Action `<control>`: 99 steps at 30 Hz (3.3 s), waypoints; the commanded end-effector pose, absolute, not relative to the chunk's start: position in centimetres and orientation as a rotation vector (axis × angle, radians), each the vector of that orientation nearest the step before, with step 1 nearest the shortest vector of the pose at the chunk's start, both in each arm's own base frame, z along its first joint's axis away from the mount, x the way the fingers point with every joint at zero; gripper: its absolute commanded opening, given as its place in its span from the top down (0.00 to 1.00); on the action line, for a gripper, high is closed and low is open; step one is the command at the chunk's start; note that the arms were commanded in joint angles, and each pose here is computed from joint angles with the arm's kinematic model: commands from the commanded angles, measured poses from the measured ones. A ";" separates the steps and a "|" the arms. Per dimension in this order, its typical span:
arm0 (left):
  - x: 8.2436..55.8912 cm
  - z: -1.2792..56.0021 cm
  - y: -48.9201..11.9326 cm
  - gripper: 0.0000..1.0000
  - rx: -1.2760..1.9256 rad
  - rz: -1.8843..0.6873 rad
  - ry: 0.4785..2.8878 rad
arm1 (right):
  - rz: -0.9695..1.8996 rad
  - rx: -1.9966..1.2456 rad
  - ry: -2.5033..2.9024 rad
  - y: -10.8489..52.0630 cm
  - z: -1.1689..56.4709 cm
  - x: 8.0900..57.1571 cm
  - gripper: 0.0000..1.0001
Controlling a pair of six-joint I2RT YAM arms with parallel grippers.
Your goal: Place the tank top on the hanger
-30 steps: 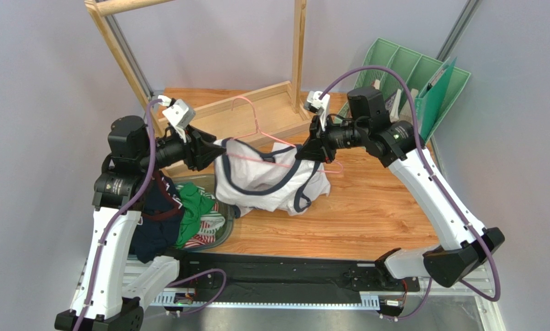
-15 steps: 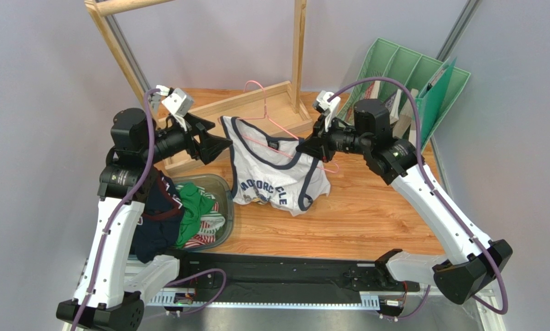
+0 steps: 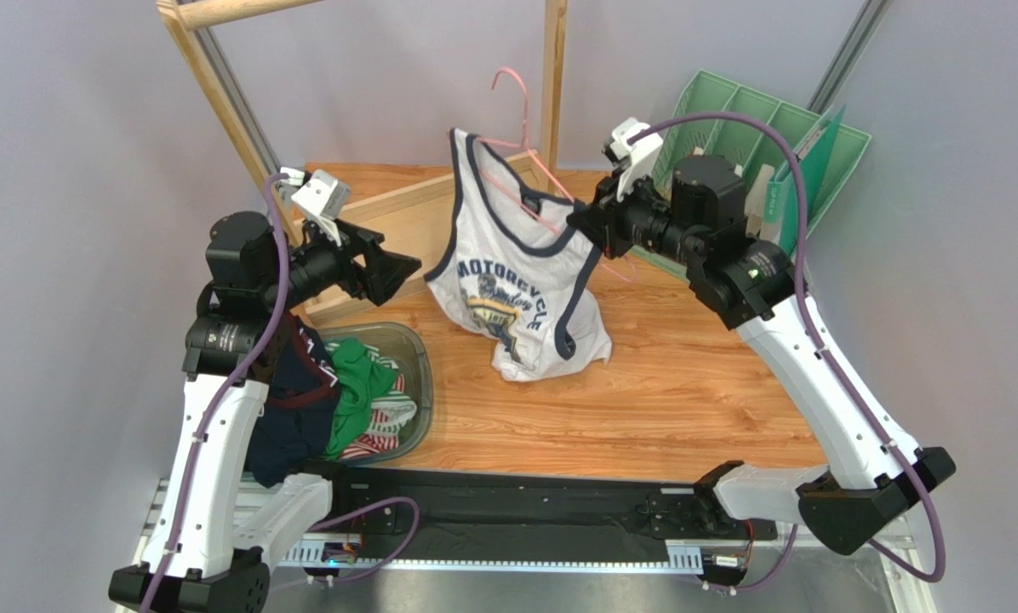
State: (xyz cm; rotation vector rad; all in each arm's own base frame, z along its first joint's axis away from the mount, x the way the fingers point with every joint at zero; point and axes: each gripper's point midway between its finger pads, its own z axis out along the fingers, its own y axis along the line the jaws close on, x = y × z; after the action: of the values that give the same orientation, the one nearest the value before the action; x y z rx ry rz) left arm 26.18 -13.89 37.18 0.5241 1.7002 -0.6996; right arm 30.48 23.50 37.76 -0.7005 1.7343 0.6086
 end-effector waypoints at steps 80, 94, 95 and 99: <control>23.1 29.4 -11.3 0.14 0.424 -0.604 1.886 | 0.925 -0.393 1.451 27.7 50.7 48.9 1.00; 23.1 29.2 -11.4 0.14 0.431 -0.605 1.891 | 1.030 -0.320 1.492 27.7 48.9 51.5 1.00; 23.1 29.1 -11.4 0.14 0.430 -0.607 1.892 | 1.040 -0.319 1.506 27.7 48.2 51.9 1.00; 23.0 28.9 -11.5 0.14 0.432 -0.613 1.896 | 1.060 -0.306 1.541 27.6 47.2 52.7 1.00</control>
State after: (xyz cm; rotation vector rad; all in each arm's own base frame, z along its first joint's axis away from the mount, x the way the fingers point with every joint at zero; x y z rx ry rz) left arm 22.99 -11.35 28.51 0.4270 1.9188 -0.6036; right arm 52.33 27.43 45.74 -0.2917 1.6040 1.0172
